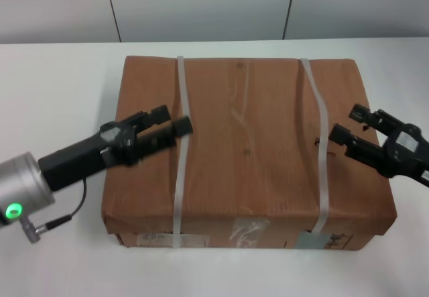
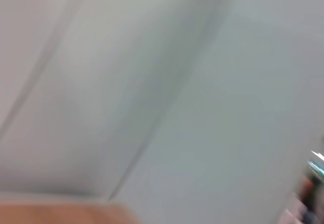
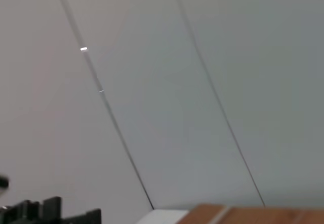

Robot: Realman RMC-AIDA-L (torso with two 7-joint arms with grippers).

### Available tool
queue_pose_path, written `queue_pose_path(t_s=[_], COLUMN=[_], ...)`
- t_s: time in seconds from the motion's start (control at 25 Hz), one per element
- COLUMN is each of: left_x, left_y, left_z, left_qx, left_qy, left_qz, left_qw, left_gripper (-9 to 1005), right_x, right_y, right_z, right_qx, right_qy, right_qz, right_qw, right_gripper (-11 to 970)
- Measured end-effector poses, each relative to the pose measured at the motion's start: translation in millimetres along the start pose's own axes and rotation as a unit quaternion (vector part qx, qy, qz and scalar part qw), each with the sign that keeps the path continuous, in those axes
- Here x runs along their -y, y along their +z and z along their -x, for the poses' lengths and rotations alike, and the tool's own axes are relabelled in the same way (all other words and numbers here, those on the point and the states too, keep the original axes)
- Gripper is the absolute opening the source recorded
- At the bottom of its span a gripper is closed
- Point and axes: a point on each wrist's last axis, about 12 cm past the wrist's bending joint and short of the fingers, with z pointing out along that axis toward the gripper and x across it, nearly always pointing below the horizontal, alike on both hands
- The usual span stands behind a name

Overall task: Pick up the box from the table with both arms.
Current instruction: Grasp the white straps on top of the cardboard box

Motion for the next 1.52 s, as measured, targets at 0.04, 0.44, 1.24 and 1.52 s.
queue_pose_path(t_s=[0.04, 0.44, 1.24, 1.52], left_x=[-6.0, -32.6, -42.0, -34.7], left_y=[2, 10, 42, 60], left_z=[1, -2, -18, -21], left_qx=[-0.003, -0.018, -0.106, -0.148], left_qy=[-0.034, -0.144, -0.137, -0.121], left_qz=[0.02, 0.089, 0.119, 0.093], left_qw=[0.999, 0.985, 0.978, 0.977], left_gripper=[848, 848, 842, 840], right_x=[1.8, 13.6, 11.8, 10.2], right_y=[4, 25, 55, 67], right_z=[-3, -29, -31, -27], right_qx=[-0.003, -0.031, -0.076, -0.09], right_qy=[0.022, 0.187, 0.185, 0.173], right_qz=[-0.008, -0.089, -0.072, -0.055], right_qw=[1.0, 0.978, 0.977, 0.979], right_gripper=[796, 774, 729, 713])
